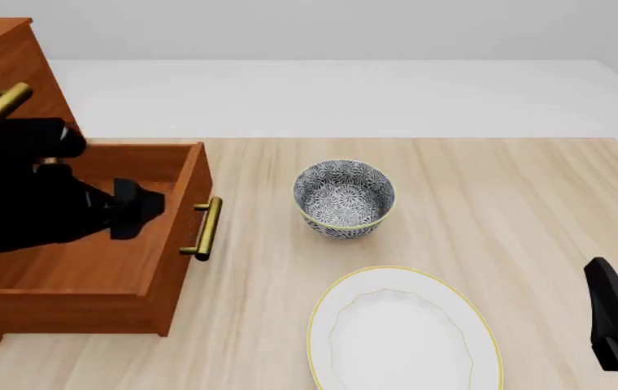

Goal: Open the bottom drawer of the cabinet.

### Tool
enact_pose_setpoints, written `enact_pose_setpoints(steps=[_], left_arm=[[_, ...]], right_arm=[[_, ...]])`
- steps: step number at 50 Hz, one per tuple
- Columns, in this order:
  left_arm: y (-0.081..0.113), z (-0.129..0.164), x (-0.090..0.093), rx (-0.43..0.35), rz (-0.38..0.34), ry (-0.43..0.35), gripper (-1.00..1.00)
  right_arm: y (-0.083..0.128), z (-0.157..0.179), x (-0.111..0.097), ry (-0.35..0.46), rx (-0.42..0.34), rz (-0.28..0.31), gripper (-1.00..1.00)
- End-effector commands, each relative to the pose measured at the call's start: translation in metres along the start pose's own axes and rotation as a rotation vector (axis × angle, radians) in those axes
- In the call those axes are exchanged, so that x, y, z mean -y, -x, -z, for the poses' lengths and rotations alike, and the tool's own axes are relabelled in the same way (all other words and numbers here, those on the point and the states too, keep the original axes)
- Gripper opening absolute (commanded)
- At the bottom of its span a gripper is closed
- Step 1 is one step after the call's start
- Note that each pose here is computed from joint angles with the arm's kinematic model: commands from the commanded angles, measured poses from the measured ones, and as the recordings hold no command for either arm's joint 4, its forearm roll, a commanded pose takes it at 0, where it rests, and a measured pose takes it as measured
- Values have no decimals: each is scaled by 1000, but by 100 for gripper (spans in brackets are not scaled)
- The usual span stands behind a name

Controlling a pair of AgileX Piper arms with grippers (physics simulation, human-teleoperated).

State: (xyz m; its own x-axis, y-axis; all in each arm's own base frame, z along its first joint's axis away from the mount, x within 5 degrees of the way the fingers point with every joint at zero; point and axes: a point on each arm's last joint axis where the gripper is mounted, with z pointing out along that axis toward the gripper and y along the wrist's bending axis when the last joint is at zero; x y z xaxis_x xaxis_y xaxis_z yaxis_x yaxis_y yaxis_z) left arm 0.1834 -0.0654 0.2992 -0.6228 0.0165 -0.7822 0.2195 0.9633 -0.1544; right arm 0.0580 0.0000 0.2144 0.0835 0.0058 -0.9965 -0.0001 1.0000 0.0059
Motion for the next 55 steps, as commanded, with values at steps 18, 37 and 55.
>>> enact_pose_setpoints(steps=[18,37,55], left_arm=[[-6,175,0,316,-32,-87,100],[-51,308,-9,647,-58,-91,100],[-116,394,-24,971,-117,-132,100]], right_arm=[[0,0,0,0,0,0,100],[0,0,0,0,0,0,100],[0,0,0,0,0,0,100]])
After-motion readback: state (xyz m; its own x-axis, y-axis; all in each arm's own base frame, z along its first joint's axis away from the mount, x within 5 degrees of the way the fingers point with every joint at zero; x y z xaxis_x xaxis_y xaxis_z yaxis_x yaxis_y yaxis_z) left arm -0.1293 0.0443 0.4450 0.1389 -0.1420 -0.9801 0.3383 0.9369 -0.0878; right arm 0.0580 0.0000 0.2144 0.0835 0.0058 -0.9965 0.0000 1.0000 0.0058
